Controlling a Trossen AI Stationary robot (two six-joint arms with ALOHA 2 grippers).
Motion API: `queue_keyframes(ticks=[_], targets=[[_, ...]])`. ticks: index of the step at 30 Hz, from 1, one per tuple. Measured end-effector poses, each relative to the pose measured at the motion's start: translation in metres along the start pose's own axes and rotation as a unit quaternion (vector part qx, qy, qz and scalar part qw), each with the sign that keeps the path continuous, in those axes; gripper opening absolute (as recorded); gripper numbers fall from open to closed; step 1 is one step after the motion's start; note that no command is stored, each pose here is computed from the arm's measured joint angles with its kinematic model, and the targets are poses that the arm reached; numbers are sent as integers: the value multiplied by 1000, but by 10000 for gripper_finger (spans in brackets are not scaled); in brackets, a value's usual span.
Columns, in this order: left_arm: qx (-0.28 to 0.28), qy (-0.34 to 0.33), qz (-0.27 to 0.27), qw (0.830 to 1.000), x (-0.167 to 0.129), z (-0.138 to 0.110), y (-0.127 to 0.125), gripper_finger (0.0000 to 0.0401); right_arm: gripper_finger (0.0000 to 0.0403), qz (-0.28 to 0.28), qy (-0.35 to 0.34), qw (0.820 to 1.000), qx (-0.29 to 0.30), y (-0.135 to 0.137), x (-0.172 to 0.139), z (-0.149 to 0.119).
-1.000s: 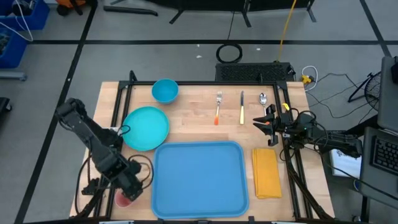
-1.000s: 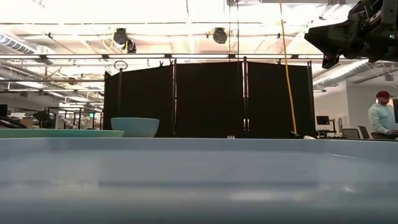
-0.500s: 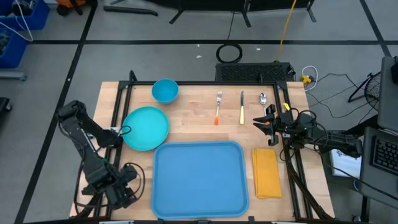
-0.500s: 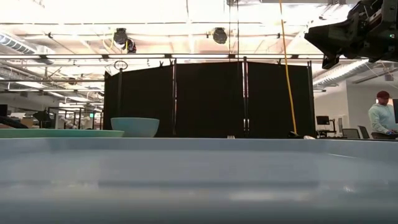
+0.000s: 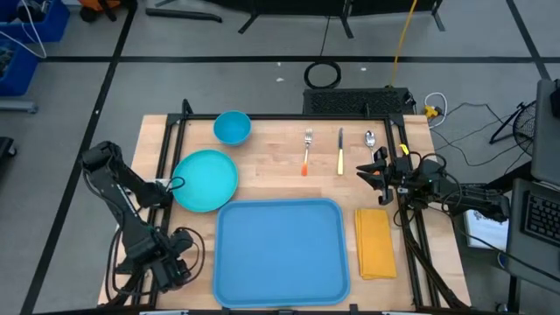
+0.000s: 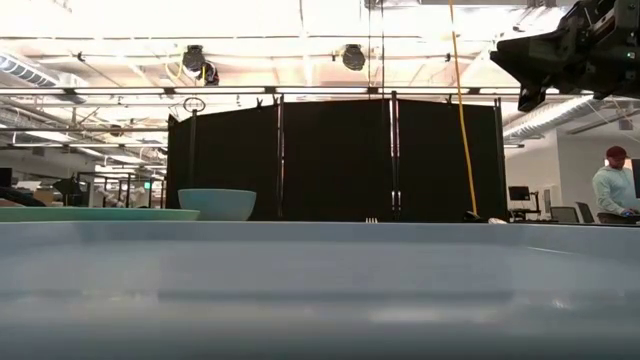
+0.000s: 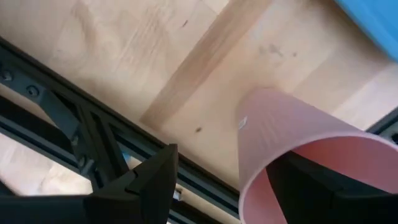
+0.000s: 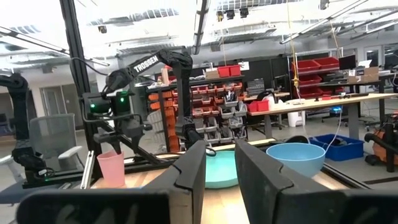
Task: Set up tray
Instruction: Put the pink cup on the top left of the blue tray
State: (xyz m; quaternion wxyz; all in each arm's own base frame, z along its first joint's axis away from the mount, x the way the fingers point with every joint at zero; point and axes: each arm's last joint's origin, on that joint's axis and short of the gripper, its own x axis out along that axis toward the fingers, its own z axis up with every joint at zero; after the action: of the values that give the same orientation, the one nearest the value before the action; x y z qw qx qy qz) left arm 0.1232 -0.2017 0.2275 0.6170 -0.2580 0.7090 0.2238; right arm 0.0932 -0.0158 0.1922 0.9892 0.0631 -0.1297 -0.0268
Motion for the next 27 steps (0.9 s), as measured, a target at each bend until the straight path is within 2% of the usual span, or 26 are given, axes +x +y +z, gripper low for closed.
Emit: queue_keyframes(ticks=[6, 8, 11, 14, 15, 18, 22, 27], targets=[[-33, -3, 8, 999, 5, 1, 2, 239, 77, 0, 0, 1000, 0, 0, 0, 0], [-38, -1, -7, 999, 4, 2, -1, 225, 77, 0, 0, 1000, 0, 0, 0, 0], [-24, -2, -39, 999, 4, 2, -7, 162, 77, 0, 0, 1000, 0, 0, 0, 0], [-16, -29, -59, 998, 4, 4, -10, 48, 77, 0, 0, 1000, 0, 0, 0, 0], [-16, -44, -62, 997, 4, 4, -10, 25, 77, 0, 0, 1000, 0, 0, 0, 0], [-13, -77, -69, 995, 3, 6, -11, 8, 77, 0, 0, 1000, 0, 0, 0, 0], [0, -67, -60, 996, 0, 6, -9, 5, 77, 0, 0, 1000, 0, 0, 0, 0], [4, -78, -38, 996, -26, 3, -5, 4, 77, 0, 1, 1000, 0, 0, 0, 0]])
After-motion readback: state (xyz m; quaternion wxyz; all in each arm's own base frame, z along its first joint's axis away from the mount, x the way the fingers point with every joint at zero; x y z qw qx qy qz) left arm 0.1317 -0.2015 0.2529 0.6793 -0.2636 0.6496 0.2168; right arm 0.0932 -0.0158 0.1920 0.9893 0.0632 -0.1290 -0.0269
